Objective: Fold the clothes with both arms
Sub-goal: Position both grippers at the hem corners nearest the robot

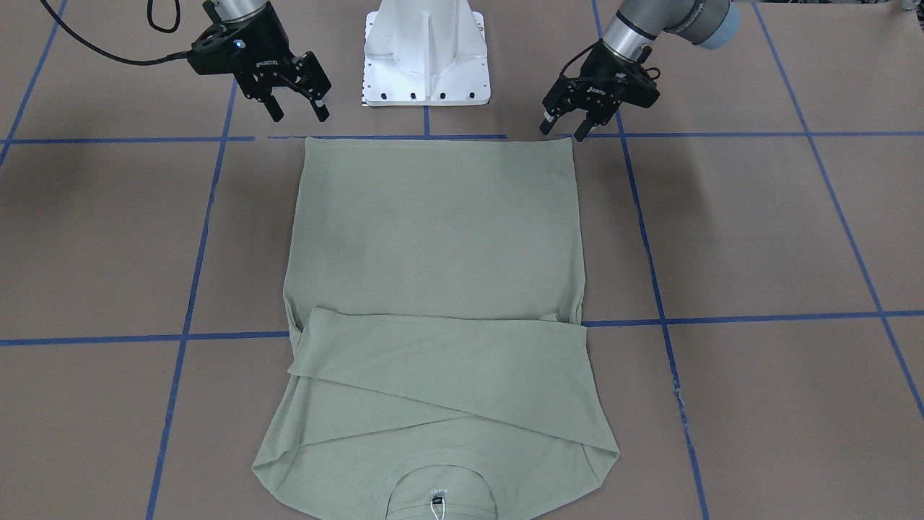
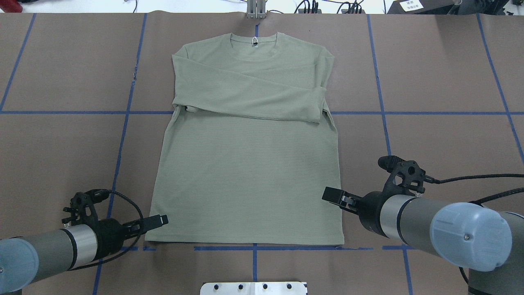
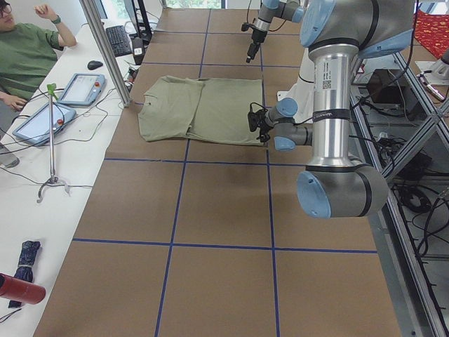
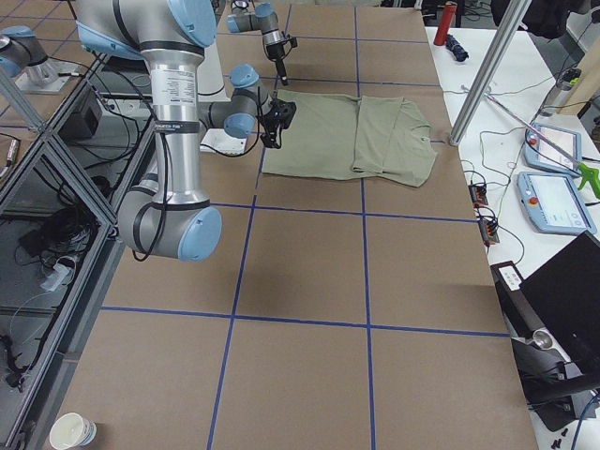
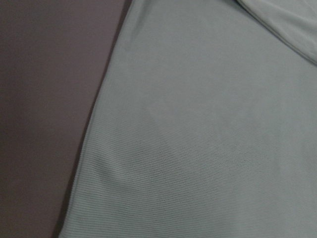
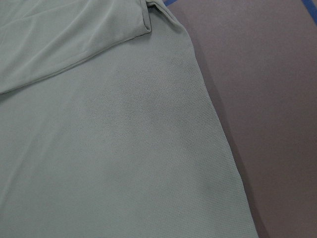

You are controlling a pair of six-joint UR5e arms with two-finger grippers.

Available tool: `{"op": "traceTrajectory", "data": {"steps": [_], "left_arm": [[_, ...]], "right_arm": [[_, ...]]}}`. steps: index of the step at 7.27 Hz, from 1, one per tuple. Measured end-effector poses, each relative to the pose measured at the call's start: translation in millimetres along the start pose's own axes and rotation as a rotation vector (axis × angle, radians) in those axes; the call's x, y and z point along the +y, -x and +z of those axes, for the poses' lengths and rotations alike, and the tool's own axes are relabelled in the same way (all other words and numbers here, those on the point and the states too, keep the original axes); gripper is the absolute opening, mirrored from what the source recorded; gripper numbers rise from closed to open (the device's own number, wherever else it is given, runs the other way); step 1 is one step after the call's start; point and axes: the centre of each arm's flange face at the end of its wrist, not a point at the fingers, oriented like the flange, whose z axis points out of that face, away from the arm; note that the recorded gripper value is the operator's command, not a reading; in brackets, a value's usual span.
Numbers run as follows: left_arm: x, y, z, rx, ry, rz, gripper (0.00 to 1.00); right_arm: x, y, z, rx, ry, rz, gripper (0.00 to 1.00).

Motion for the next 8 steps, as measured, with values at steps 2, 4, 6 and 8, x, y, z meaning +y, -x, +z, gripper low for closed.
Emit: {"op": "traceTrajectory", "data": {"steps": [2,4,6,8], "left_arm": [[0.2,11.0,5.7,-0.007,-0.006,0.004,0.9],[1.6,19.6,13.8,-0.026,-0.008,0.009,0.9],[4.3,25.2,21.8,-0.041,-0.001,0.013,0.89],[6.0,24.7,23.1,-0.041,0.006,0.014,0.82]], "right_arm": [[1.8,-1.0,6.4,-0.01,-0.001,0.0,1.0],[2.0,-1.3,7.2,-0.011,-0.001,-0.001,1.0],[2.0,-1.2,7.3,-0.012,-0.001,0.0,1.0],[2.1,-0.9,7.3,-0.012,-0.001,0.001,1.0]]}}
